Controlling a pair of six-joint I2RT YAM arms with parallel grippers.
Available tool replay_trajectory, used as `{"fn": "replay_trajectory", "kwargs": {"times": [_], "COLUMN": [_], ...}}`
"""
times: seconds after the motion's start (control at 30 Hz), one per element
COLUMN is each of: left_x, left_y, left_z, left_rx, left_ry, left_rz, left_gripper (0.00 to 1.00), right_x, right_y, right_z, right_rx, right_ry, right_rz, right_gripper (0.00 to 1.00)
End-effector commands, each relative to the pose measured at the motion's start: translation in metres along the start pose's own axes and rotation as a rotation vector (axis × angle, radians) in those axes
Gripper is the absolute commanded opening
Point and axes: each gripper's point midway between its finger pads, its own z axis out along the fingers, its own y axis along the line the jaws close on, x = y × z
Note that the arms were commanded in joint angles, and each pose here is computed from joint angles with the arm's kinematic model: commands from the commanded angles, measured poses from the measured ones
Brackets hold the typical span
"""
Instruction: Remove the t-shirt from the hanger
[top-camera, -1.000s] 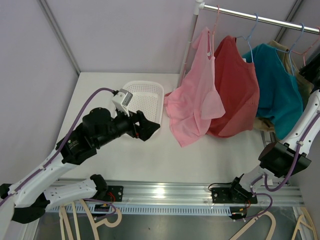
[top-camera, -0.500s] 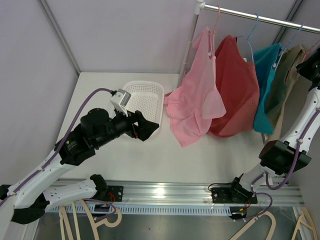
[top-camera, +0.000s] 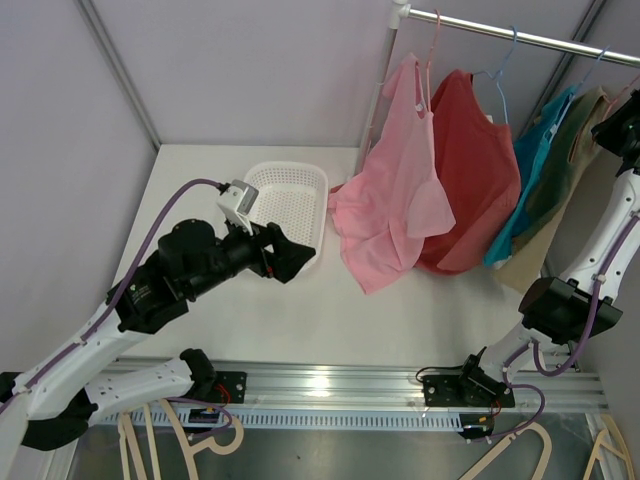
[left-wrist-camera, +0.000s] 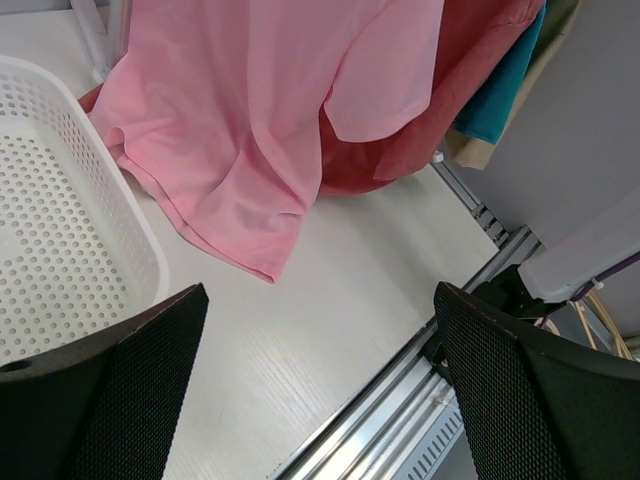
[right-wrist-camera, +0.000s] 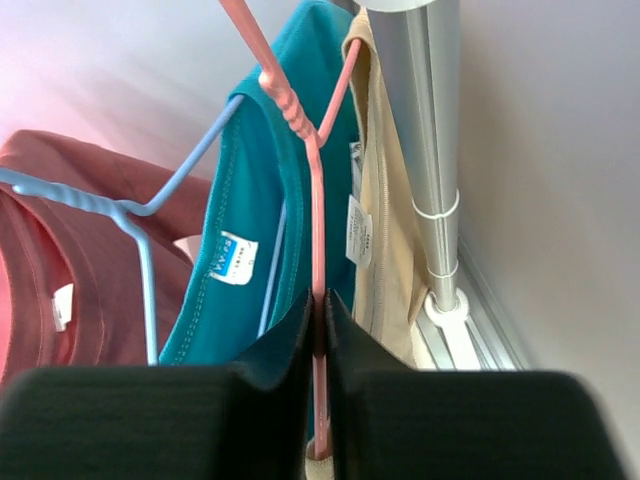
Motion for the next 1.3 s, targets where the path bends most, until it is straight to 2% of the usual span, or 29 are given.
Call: {"fn": "replay_trajectory", "kwargs": {"times": [0.0,0.47,0.57,0.67,1.07,1.27], "left_x": [-0.005,-0.003,-0.001,-0.002,-0.003,-0.001], "left_y": [0.003,0.004,0.005,0.005,0.008,0.011], "left_z": [-0.002,0.000,0.001,0.001,-0.001,-0.003], "left_rx": [-0.009,-0.012,-0.015,-0.015,-0.024,-0.030], "left_ry": [-0.026,-0.023,-0.019,-0.019,-0.029,-0.040], "left_rz": [0.014,0.015,0.015,0.015,0.034,0.040], "left_gripper": [1.00,0.99,1.00,0.99,1.00,1.00], "right_x": [-0.012,-0.003,-0.003,-0.007,-0.058,-0.044], "right_y": [0.001,-0.010,-0.008,-0.002,0.038,0.047], "right_z": [-0.003,0.010,0.013,0.012,-0.035,-0.068], "right_rx": [0.027,0.093,0.088,0.079,-0.007,0.001], "right_ry": [-0.040,-0.021,-0.020,-0.035,-0.198,-0.190], "right_rz": [-0.025,-0.044,-0.047,-0.055,-0.124,-0.152], "right_gripper": [0.13,0.19,0.01,0.00,0.00,0.00]}}
